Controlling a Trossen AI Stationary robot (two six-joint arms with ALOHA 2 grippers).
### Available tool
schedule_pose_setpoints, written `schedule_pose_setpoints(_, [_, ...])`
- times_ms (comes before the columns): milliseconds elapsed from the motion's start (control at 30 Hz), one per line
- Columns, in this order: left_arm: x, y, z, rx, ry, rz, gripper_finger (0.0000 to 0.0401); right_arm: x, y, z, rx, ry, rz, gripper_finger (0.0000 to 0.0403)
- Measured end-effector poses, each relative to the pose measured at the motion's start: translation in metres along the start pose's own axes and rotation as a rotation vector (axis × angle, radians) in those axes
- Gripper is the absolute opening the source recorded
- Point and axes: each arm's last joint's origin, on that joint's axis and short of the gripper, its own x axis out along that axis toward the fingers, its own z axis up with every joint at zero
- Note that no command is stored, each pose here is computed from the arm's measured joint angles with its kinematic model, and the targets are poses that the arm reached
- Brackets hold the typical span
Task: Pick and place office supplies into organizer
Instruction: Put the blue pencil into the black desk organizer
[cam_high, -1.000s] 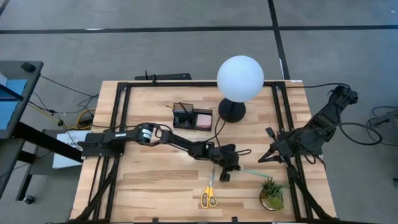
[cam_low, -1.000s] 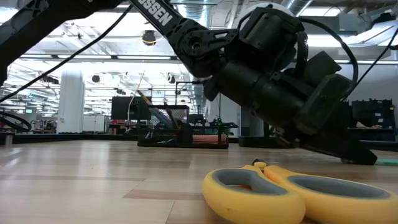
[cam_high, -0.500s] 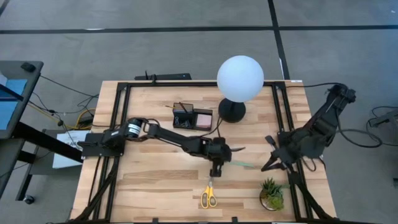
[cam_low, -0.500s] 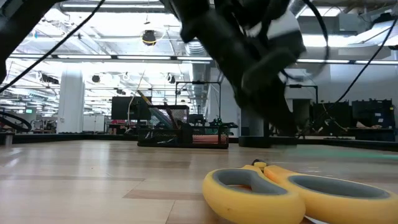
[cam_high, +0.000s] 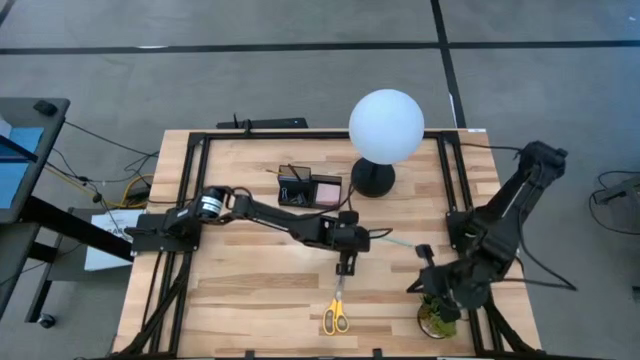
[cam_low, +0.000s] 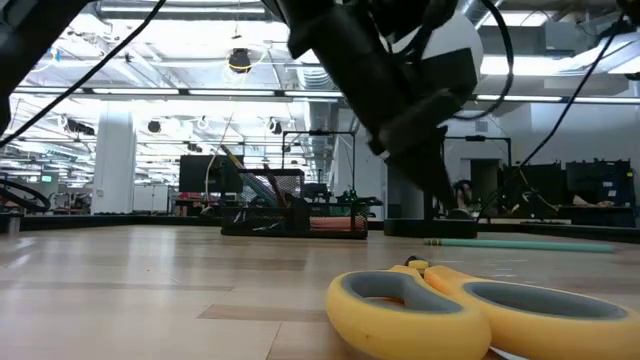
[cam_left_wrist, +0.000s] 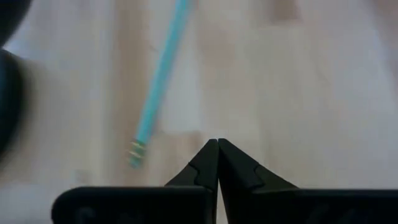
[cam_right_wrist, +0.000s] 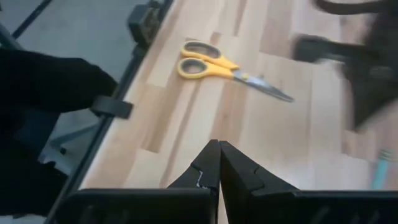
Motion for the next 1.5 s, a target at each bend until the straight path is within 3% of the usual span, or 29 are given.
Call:
schedule_pose_setpoints(100, [0.001, 0.014, 0.008, -0.021, -0.077, 0.093, 0.0013, 0.0, 0.006, 0.001, -0.003, -0.023, 0.019, 0.0])
schedule_pose_setpoints(233, [0.006, 0.04, 0.009, -0.087, -0.14, 0.049, 0.0052, -0.01, 0.007, 0.002, 0.004, -0.073, 0.035, 0.0])
schedule_pose_setpoints(300, [0.011, 0.053, 0.003, -0.122, -0.146, 0.031, 0.0077, -0.017, 0.005, 0.003, 0.011, -0.105, 0.034, 0.0])
schedule_pose_setpoints(400, [0.02, 0.075, -0.012, -0.155, -0.13, 0.088, 0.0114, -0.03, 0.001, 0.005, 0.006, -0.161, 0.026, 0.0])
schedule_pose_setpoints(533, [0.034, 0.1, -0.03, -0.277, -0.183, -0.066, 0.015, -0.039, -0.003, 0.007, 0.015, -0.199, 0.027, 0.0])
schedule_pose_setpoints(600, [0.041, 0.103, -0.04, -0.268, -0.188, -0.092, 0.016, -0.041, -0.005, 0.007, 0.011, -0.208, 0.029, 0.0])
schedule_pose_setpoints(833, [0.07, 0.089, -0.051, -0.261, -0.219, -0.125, 0.0164, -0.043, -0.006, 0.006, 0.006, -0.204, 0.025, 0.0])
schedule_pose_setpoints(1033, [0.072, 0.078, -0.053, -0.242, -0.183, -0.055, 0.0164, -0.043, -0.007, 0.005, 0.002, -0.196, 0.021, 0.0])
schedule_pose_setpoints(1167, [0.072, 0.07, -0.053, -0.307, -0.169, -0.101, 0.0165, -0.043, -0.007, 0.005, -0.001, -0.193, 0.02, 0.0])
schedule_pose_setpoints(1500, [0.067, 0.016, -0.052, -0.37, -0.08, -0.022, 0.0165, -0.043, -0.007, 0.005, 0.004, -0.188, 0.028, 0.0])
